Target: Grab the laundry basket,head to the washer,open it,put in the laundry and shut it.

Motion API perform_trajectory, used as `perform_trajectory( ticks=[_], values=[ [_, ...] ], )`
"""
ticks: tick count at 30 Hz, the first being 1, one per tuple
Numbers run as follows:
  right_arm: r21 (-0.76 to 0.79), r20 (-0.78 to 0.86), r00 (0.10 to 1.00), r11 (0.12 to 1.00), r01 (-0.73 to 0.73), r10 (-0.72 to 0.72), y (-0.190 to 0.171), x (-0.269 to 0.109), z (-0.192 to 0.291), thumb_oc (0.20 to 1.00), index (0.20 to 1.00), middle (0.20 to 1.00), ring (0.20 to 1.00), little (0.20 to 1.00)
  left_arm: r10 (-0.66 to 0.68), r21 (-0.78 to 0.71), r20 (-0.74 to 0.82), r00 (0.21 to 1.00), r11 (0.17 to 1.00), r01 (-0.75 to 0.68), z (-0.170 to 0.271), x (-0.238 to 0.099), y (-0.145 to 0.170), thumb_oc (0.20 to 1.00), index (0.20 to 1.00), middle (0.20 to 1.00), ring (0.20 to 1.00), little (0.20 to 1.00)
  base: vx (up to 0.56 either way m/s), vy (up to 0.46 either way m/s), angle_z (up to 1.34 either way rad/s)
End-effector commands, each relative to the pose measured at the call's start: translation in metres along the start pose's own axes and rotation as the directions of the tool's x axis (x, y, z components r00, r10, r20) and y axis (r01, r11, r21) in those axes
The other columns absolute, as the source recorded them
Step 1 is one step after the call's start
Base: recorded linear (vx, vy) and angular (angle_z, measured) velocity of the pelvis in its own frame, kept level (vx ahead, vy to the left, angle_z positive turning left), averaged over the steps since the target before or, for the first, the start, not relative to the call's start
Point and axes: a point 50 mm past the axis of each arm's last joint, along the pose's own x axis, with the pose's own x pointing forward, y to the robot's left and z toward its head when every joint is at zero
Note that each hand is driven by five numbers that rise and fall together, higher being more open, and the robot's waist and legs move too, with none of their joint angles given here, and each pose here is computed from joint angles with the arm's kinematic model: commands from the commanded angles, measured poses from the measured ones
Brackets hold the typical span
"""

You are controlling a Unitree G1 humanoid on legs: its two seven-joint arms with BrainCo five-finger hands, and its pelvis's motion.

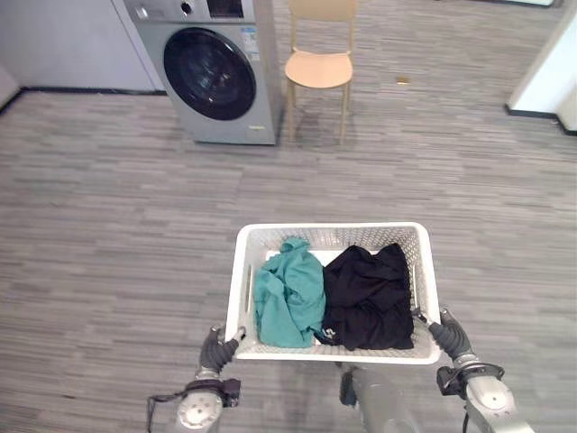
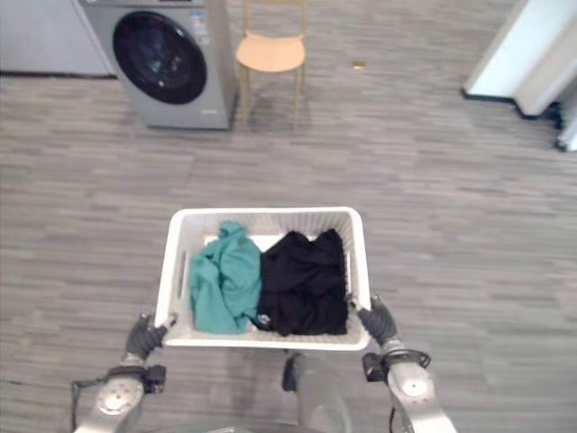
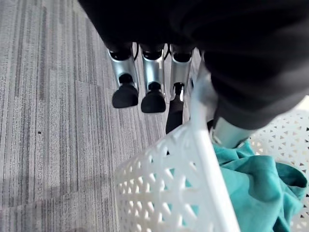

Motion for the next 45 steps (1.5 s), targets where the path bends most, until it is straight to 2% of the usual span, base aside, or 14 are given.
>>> perform_trajectory(
  ticks=[1,8,18,29,38,45],
  values=[
    [0.061,0.284,0.956,0.996,0.060,-0.075,-0.018,0.001,0.051,0.200,0.200,0.200,0.200,0.200,-0.003,0.001,0.271,0.963,1.000,0.003,0.051,0.005,0.012,0.200,0.200,0.200,0.200,0.200,0.61,-0.356,0.73],
    [0.036,0.288,0.951,0.994,0.105,-0.111,-0.028,0.003,0.055,0.200,0.200,0.200,0.200,0.200,0.010,-0.039,0.252,0.968,0.999,0.000,0.048,0.006,0.013,0.200,0.200,0.200,0.200,0.200,0.38,-0.164,-0.05],
    [0.020,0.250,0.956,0.988,0.155,-0.156,-0.033,0.002,0.046,0.200,0.200,0.200,0.200,0.200,0.024,-0.025,0.219,0.975,1.000,-0.019,0.041,0.004,0.013,0.200,0.200,0.200,0.200,0.200,0.39,0.072,-0.41],
    [0.028,0.267,0.961,0.997,0.066,-0.071,-0.011,0.006,0.049,0.200,0.200,0.200,0.200,0.200,0.044,0.008,0.210,0.977,0.999,-0.047,0.042,0.008,0.023,0.200,0.200,0.200,0.200,0.200,0.37,0.178,-0.03],
    [0.029,0.262,0.964,0.999,0.043,-0.049,-0.010,0.010,0.050,0.200,0.200,0.200,0.200,0.200,0.096,-0.022,0.215,0.972,0.995,-0.093,0.039,0.003,0.033,0.200,0.200,0.200,0.200,0.200,0.37,-0.034,0.15],
    [0.036,0.247,0.967,0.998,0.051,-0.058,-0.014,0.006,0.045,0.200,0.200,0.200,0.200,0.200,0.047,-0.025,0.209,0.977,0.999,-0.043,0.038,0.006,0.019,0.200,0.200,0.200,0.200,0.200,0.39,-0.139,0.32]
  ],
)
